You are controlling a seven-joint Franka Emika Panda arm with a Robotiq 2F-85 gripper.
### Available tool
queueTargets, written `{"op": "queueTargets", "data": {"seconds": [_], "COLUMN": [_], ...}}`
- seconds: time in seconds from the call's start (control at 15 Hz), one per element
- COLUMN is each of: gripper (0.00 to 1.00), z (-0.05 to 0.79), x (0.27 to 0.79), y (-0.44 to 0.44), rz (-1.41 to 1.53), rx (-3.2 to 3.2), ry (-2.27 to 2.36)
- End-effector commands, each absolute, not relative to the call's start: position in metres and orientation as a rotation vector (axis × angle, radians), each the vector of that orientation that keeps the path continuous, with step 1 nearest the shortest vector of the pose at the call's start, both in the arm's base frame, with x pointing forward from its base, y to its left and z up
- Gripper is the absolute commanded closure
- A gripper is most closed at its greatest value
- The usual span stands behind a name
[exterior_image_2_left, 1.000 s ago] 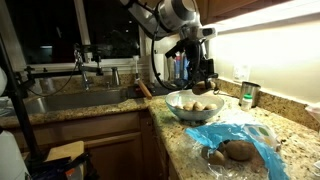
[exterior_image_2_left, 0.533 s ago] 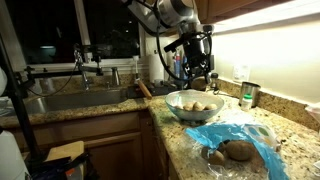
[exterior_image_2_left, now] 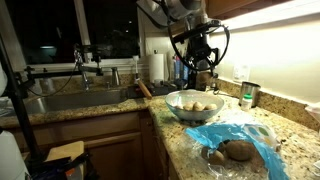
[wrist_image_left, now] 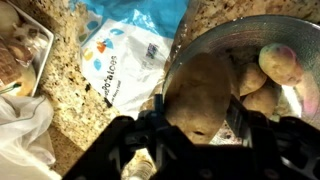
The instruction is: Pick up a potato from the plastic bag and put it in the dish.
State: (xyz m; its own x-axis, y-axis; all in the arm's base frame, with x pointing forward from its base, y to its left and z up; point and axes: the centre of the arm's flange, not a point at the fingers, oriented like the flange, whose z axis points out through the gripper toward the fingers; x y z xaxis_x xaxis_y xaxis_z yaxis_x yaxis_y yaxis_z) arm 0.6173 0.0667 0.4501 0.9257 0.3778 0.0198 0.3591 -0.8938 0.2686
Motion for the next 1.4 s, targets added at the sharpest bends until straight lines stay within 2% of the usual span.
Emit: {"op": "queueTargets", "data": {"seconds": [0.0,0.4,1.33], "gripper": [0.64,0.64,0.64], "z": [0.459,0.442,0.375], "x": [0.648,0.671,0.677], "y": [0.071,0.093,0.133], "rz": [0.048,-0.087,-0.31], "rx": [2.84,2.867,2.82], "ry": [0.685,0.893,1.175]}}
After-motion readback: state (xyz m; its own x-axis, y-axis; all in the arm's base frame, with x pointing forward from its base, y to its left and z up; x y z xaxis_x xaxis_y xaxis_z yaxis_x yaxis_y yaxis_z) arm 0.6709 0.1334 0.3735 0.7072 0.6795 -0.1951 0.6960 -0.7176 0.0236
